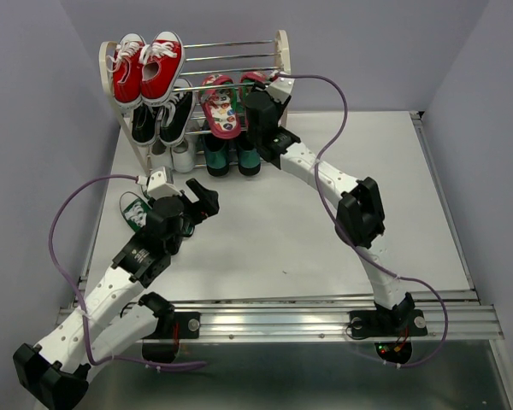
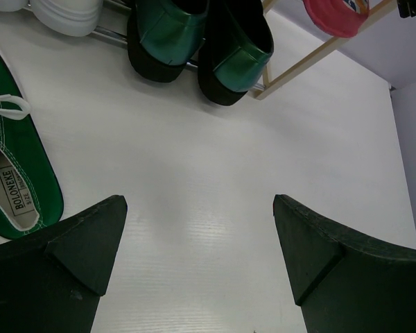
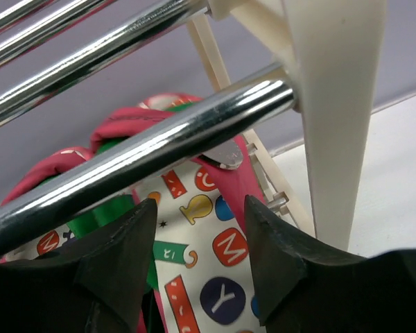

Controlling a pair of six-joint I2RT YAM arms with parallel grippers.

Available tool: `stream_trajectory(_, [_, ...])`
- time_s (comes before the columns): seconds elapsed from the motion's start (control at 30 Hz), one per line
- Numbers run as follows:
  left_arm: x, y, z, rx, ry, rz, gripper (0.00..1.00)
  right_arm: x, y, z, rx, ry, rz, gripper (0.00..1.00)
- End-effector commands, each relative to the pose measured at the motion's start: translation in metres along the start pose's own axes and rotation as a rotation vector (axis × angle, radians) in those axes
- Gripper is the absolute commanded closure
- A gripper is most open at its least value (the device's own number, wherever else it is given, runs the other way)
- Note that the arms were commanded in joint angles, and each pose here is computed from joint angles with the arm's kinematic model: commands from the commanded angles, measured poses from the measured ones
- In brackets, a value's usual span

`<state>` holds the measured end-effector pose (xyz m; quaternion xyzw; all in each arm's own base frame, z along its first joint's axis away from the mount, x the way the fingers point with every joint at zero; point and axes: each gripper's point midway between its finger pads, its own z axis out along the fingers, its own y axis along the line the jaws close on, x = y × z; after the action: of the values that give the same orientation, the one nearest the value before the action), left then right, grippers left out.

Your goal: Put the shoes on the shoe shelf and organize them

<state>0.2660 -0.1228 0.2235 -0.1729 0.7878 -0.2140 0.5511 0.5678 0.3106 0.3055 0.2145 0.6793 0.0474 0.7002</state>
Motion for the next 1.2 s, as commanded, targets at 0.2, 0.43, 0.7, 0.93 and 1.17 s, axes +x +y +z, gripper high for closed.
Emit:
stream_trajectory(0.2, [-0.007, -0.004, 0.002, 0.012, -0.028, 0.004, 0.01, -0.046, 0.015, -0.008, -0.086, -0.038, 0.139, 0.30])
stream_trajectory(0.43, [-0.009, -0.006, 0.002, 0.015, -0.030, 0.005, 0.01, -0.052, 0.022, -0.021, -0.176, 0.009, 0.092, 0.19])
stream_trajectory(0.7, [-0.010, -0.008, 0.000, 0.025, -0.030, 0.002, 0.01, -0.027, 0.008, -0.035, -0.213, 0.126, -0.110, 0.09])
stream_trajectory(0.93, [-0.009, -0.011, 0.001, 0.036, -0.021, 0.002, 0.01, -0.015, -0.009, -0.043, -0.199, 0.181, -0.207, 0.08])
stream_trajectory(1.17, [-0.007, -0.010, 0.002, 0.035, -0.018, 0.003, 0.01, 0.013, -0.007, -0.044, -0.248, 0.247, -0.282, 0.04])
